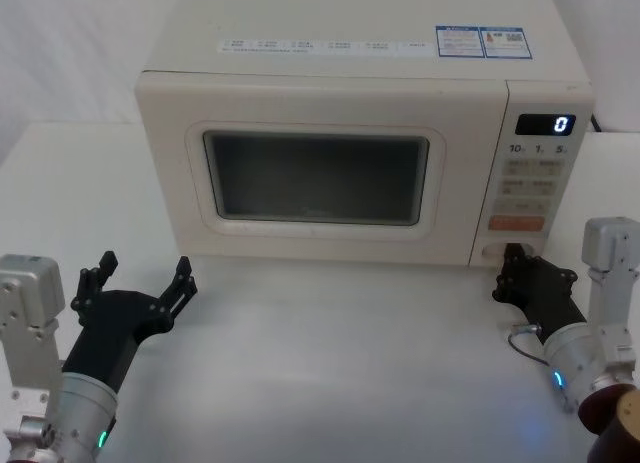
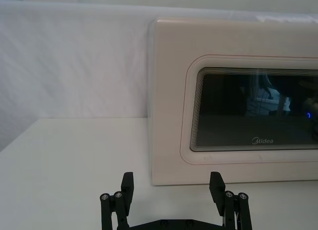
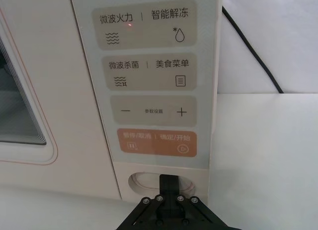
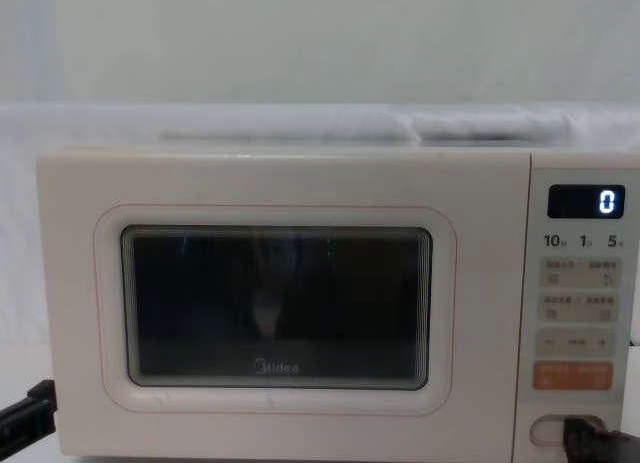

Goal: Press the button to open the microwave door with one hand; close the microwave door with the other hand.

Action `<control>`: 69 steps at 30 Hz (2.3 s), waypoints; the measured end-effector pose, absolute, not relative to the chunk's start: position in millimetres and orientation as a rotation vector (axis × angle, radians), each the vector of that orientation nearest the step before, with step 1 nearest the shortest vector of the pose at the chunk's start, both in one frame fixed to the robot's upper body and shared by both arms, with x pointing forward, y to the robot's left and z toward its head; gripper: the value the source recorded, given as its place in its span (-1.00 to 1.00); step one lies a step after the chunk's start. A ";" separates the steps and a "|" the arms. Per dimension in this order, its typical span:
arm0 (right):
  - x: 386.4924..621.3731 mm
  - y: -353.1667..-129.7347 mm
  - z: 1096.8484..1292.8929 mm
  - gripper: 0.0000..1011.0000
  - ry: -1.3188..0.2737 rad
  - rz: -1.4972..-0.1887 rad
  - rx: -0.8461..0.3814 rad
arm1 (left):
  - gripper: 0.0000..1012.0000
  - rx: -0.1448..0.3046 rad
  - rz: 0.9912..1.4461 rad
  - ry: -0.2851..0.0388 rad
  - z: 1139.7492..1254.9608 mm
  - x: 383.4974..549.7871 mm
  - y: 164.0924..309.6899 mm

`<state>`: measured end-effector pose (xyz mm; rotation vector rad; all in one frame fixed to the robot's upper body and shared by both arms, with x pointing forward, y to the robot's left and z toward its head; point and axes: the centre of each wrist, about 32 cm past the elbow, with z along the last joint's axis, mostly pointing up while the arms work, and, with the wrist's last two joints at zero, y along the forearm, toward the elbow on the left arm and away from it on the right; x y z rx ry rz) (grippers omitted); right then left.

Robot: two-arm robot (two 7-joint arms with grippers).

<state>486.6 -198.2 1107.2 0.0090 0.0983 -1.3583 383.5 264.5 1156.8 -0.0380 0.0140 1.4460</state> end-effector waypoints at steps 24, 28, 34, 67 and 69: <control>495.6 -193.6 1108.1 -1.00 0.088 -1.361 0.023 | 0.98 -0.038 1.446 0.014 1156.8 383.5 264.5; 494.5 -194.3 1107.6 -1.00 0.088 -1.362 0.022 | 0.98 -0.038 1.446 0.014 1156.8 383.5 264.5; 491.2 -196.2 1106.8 -1.00 0.089 -1.363 0.020 | 0.98 -0.038 1.446 0.014 1156.8 383.5 264.5; 432.6 -215.3 1128.5 -1.00 0.077 -1.327 0.028 | 0.98 -0.038 1.446 0.014 1156.8 383.5 264.5; 430.2 -219.0 1132.1 -1.00 0.069 -1.322 0.027 | 0.98 -0.038 1.446 0.014 1156.8 383.5 264.5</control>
